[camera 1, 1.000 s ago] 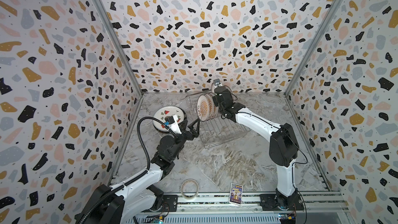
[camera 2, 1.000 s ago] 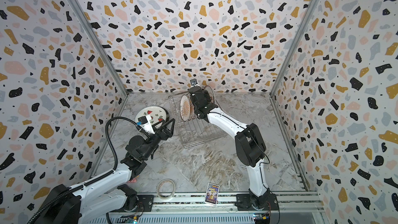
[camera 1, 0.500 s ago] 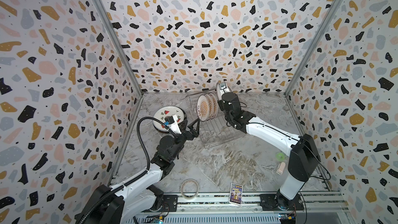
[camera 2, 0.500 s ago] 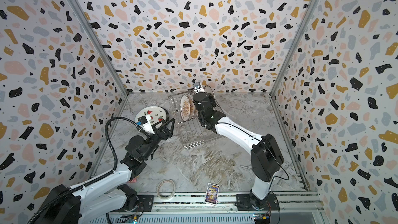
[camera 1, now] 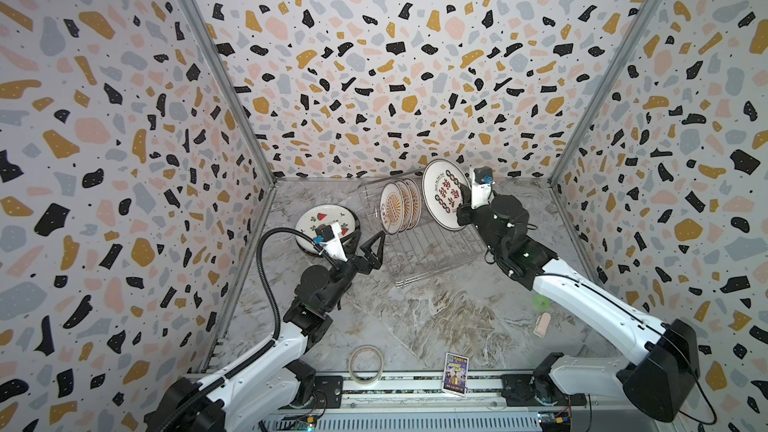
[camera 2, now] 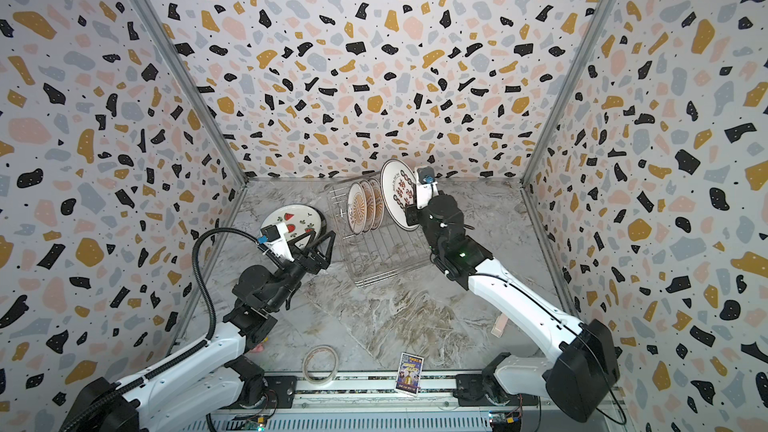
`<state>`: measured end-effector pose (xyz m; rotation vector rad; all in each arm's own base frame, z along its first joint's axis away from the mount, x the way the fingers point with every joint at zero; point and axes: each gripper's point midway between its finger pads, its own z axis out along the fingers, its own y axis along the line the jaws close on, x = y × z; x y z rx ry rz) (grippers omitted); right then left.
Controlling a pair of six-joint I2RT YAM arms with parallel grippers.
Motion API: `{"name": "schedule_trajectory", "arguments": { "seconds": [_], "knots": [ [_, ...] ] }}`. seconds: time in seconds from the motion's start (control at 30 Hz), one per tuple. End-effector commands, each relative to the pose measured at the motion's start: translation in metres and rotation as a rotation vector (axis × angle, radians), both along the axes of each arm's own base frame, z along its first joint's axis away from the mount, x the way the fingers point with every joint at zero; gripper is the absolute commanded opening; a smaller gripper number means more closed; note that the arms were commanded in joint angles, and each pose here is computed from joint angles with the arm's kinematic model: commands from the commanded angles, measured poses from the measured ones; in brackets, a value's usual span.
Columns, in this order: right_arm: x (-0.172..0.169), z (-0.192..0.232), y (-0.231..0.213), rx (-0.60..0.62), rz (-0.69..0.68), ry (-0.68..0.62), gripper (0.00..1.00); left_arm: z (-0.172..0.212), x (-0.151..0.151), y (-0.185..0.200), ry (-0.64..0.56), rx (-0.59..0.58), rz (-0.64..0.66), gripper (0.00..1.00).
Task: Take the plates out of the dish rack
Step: 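Pull the 'Just To Eat' plate up out of the rack with the right gripper, then bring the plate to the left gripper and grasp its rim with it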
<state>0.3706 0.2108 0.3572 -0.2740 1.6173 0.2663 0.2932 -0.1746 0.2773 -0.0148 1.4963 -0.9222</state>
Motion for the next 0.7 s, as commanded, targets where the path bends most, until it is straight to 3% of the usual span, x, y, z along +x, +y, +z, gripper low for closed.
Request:
{"name": "schedule_trajectory", "arguments": {
  "seconds": [0.0, 0.43, 0.67],
  "knots": [
    [-0.025, 0.029, 0.014, 0.206, 0.252, -0.042, 0.0, 0.008, -0.013, -0.009, -0.074, 0.025, -0.069, 1.0],
    [-0.065, 0.021, 0.038, 0.375, 0.692, 0.012, 0.0, 0.02, -0.042, -0.021, -0.19, -0.026, -0.213, 1.0],
    [-0.071, 0.014, 0.048, 0.393, 0.777, 0.032, 0.0, 0.027, -0.042, -0.036, -0.2, -0.027, -0.282, 0.96]
  ]
}}
